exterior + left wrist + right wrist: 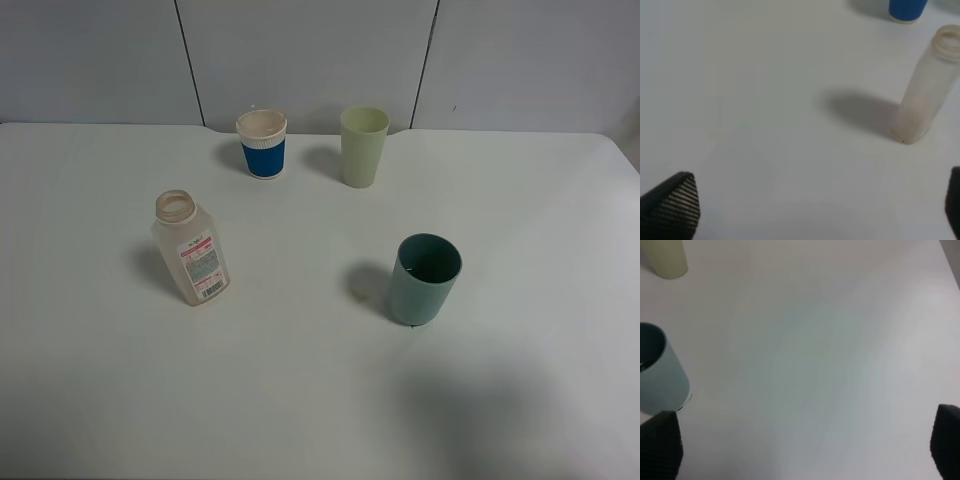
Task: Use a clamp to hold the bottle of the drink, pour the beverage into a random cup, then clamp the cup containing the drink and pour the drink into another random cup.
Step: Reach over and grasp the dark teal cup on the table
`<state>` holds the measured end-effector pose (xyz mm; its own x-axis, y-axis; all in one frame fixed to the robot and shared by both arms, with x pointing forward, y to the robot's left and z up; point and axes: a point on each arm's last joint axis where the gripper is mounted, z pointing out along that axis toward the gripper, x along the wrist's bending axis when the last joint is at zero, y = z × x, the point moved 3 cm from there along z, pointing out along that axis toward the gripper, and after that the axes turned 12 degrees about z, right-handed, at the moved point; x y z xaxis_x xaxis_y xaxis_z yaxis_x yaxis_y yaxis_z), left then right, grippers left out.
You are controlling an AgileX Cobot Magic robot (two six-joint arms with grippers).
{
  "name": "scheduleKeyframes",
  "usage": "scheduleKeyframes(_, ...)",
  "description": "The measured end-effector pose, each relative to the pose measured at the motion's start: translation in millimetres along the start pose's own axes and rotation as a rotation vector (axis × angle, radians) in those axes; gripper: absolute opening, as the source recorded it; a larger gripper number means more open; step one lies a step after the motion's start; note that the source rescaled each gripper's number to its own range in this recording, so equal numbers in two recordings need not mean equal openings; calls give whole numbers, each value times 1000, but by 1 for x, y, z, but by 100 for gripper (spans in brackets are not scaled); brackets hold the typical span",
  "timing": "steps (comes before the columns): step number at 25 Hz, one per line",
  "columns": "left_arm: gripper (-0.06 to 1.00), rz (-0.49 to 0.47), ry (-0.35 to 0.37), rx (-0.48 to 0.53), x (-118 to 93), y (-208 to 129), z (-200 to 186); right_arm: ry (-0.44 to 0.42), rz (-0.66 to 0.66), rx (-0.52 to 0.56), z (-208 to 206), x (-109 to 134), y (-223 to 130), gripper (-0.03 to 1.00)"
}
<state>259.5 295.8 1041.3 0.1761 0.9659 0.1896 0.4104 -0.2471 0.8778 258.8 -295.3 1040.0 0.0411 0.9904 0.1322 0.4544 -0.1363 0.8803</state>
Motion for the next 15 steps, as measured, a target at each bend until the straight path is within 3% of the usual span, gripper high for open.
scheduleKeyframes(11, 100, 0, 0, 0, 0, 0, 0, 48, 12, 5, 0, 6, 1, 100)
scheduleKeyframes(15, 100, 0, 0, 0, 0, 0, 0, 63, 25, 12, 9, 10, 21, 100)
